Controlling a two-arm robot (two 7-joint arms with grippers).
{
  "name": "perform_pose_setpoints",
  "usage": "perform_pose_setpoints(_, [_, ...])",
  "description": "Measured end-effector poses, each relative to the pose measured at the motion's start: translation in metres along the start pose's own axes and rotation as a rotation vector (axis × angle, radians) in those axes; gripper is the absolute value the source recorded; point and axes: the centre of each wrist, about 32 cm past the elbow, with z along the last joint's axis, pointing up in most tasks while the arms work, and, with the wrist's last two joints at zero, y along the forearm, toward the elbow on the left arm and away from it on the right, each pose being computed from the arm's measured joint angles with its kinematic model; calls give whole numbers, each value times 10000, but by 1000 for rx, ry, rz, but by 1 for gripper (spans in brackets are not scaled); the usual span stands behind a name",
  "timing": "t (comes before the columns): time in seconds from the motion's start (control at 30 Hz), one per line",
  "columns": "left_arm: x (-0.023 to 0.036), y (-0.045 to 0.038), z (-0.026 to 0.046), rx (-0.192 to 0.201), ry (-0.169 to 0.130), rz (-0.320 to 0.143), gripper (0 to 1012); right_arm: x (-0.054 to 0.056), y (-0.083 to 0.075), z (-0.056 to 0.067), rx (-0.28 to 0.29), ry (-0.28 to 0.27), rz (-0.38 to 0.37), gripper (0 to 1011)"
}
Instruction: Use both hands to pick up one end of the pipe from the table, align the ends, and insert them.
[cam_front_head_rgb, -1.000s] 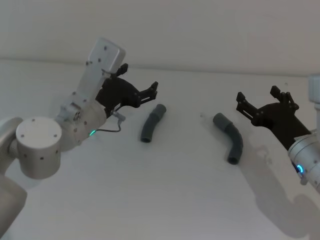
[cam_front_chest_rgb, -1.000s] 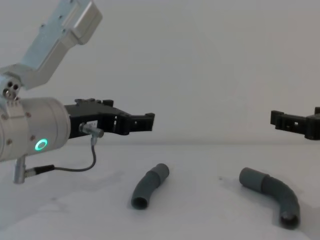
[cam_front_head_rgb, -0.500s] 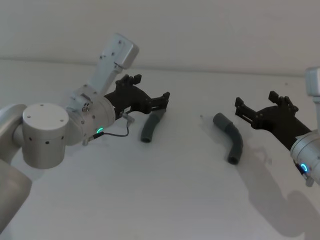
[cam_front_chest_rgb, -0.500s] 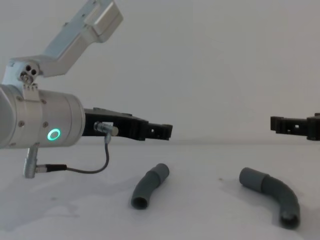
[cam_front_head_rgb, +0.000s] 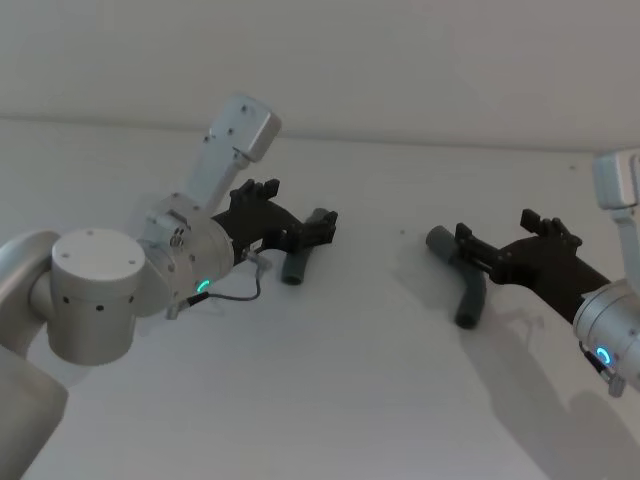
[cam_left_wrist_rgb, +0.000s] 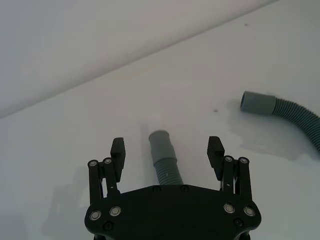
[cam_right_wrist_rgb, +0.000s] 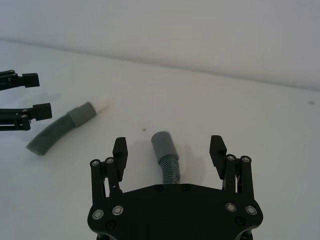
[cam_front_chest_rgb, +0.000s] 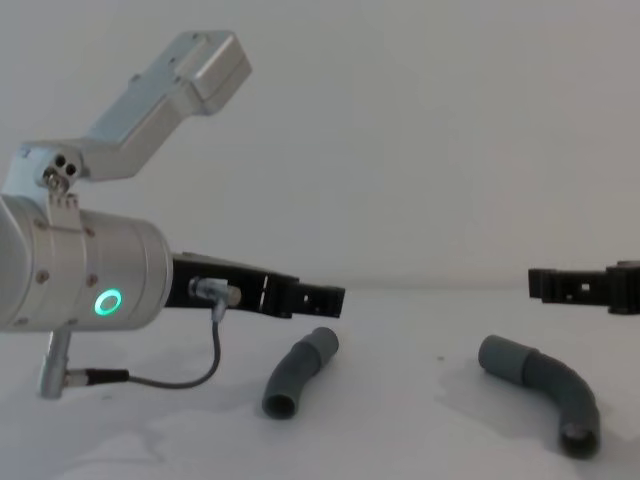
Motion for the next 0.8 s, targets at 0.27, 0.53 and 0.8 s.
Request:
perform_pose_setpoints(0.27, [-58,-7,-59,23,-4,32,1000,-38,2,-49,-31,5,20,1002])
perform_pose_setpoints(0.53, [-70,-85,-129,34,-2,43,1000,-58,41,-110,-58,-2,27,1002])
perform_pose_setpoints(0.8, [-44,-184,-188,39,-6,23,1000,-58,104,-161,-84,-17,31,1002])
